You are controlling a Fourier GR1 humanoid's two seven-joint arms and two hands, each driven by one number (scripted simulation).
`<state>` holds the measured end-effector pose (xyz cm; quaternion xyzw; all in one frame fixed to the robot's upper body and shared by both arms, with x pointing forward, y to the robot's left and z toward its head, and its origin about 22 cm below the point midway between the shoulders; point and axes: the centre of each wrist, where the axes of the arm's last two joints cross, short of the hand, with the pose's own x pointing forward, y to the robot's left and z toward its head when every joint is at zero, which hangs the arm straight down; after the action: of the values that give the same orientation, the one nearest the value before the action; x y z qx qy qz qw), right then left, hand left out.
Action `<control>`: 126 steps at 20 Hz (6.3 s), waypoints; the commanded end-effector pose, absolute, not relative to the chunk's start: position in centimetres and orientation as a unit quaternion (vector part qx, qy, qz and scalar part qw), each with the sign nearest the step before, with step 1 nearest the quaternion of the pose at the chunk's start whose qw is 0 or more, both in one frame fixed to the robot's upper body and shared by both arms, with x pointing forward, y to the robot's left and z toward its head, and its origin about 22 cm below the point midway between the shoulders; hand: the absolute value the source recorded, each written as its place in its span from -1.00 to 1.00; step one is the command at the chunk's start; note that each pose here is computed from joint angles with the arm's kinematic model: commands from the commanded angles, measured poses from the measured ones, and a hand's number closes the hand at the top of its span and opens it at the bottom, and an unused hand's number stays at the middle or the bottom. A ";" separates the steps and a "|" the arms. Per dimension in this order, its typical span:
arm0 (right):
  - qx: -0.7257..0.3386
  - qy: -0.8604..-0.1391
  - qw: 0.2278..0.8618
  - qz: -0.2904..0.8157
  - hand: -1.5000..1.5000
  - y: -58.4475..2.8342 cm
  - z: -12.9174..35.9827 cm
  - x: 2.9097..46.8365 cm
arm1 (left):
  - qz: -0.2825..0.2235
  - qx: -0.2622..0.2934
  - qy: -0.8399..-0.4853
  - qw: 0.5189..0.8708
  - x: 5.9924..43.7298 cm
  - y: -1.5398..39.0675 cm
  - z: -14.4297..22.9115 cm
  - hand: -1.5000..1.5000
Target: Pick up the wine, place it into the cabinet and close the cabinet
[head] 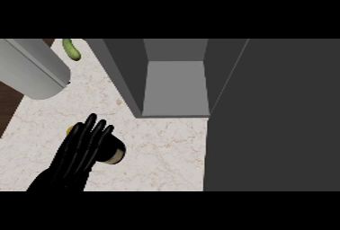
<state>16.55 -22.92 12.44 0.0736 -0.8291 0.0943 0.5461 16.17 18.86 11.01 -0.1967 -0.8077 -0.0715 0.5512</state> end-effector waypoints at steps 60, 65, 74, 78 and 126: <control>0.096 -0.823 0.549 0.113 -1.00 -21.5 22.5 11.2 | 0.008 -0.145 -0.731 0.666 17.1 27.8 12.4 -1.00; 0.091 -0.821 0.551 0.117 -1.00 -22.1 22.1 12.4 | 0.014 -0.146 -0.733 0.664 18.9 27.8 7.3 -1.00; 0.093 -0.822 0.550 0.114 -1.00 -21.2 21.9 11.8 | 0.030 -0.109 -0.746 0.657 19.3 29.0 2.2 -1.00; 0.091 -0.823 0.550 0.110 -1.00 -21.4 22.5 11.6 | 0.031 -0.113 -0.736 0.667 19.6 30.0 3.6 -1.00; 0.084 -0.825 0.549 0.110 -1.00 -20.8 21.7 11.7 | 0.027 -0.165 -0.711 0.683 21.7 26.9 -11.9 -1.00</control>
<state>15.00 -20.97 20.81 0.0684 -0.8088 0.1170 0.5723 22.85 28.19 -10.40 -0.1553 -0.7115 0.0173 0.6851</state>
